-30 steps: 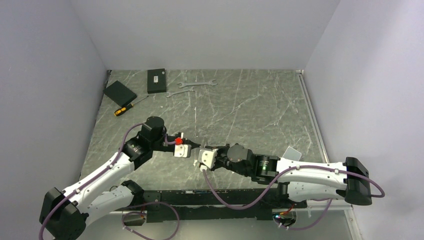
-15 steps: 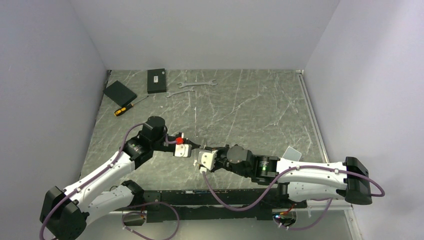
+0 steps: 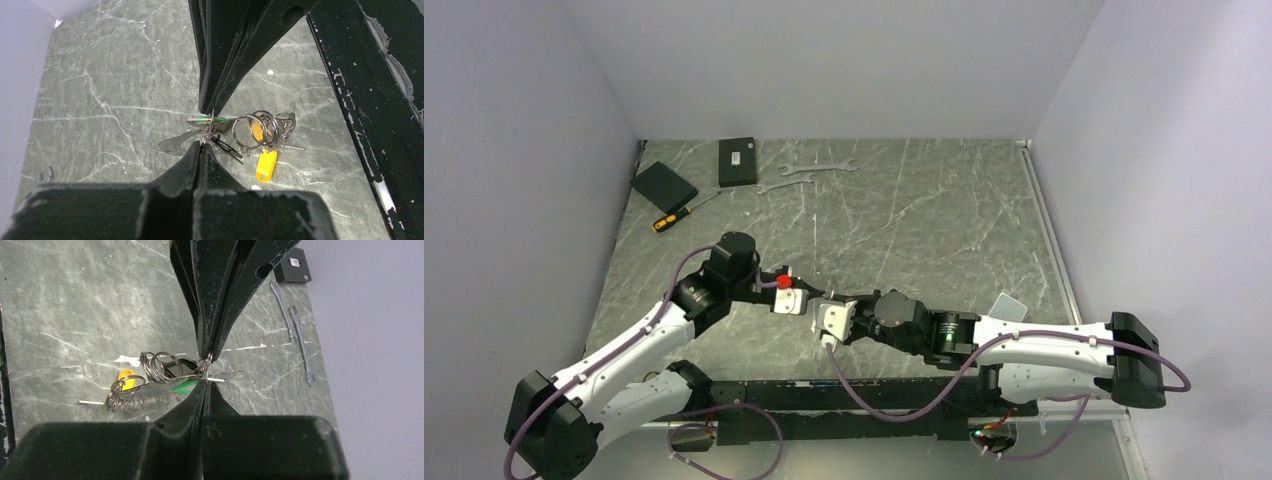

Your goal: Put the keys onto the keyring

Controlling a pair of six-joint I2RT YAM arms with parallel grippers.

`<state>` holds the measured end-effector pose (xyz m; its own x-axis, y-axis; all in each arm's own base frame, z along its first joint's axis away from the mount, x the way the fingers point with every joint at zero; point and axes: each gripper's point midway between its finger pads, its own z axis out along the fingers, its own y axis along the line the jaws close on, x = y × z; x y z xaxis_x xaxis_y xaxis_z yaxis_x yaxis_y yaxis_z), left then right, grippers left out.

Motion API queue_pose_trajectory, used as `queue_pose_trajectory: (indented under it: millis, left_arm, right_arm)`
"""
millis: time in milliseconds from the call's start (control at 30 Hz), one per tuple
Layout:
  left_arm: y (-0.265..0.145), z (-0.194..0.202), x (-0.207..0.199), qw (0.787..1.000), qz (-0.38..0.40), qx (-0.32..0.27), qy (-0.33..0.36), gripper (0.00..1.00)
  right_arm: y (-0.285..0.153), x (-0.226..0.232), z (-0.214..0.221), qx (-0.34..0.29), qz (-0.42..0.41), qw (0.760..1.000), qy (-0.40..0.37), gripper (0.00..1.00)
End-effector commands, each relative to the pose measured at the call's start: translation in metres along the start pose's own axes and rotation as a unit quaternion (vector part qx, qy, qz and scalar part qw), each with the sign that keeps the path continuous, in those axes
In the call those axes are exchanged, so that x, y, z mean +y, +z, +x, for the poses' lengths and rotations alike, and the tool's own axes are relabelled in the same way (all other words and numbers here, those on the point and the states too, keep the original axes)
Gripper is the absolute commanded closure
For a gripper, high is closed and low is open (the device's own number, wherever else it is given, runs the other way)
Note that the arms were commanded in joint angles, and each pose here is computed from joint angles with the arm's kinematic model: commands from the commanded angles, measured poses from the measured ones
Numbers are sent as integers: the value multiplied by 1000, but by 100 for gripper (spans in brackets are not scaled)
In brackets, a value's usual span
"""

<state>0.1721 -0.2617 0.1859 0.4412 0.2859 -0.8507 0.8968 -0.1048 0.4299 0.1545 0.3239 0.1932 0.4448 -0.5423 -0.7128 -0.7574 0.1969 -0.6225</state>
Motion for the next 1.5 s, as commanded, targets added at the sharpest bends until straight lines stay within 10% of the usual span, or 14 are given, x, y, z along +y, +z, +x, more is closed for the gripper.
queue_pose_trajectory:
  millis: [0, 1467]
  left_arm:
    - [-1, -28, 12, 999, -1, -36, 41, 100]
    - [1, -27, -2, 994, 21, -40, 97, 100]
  right_arm:
    - [2, -8, -24, -38, 10, 999, 11, 100]
    - [4, -13, -31, -56, 25, 998, 25, 100]
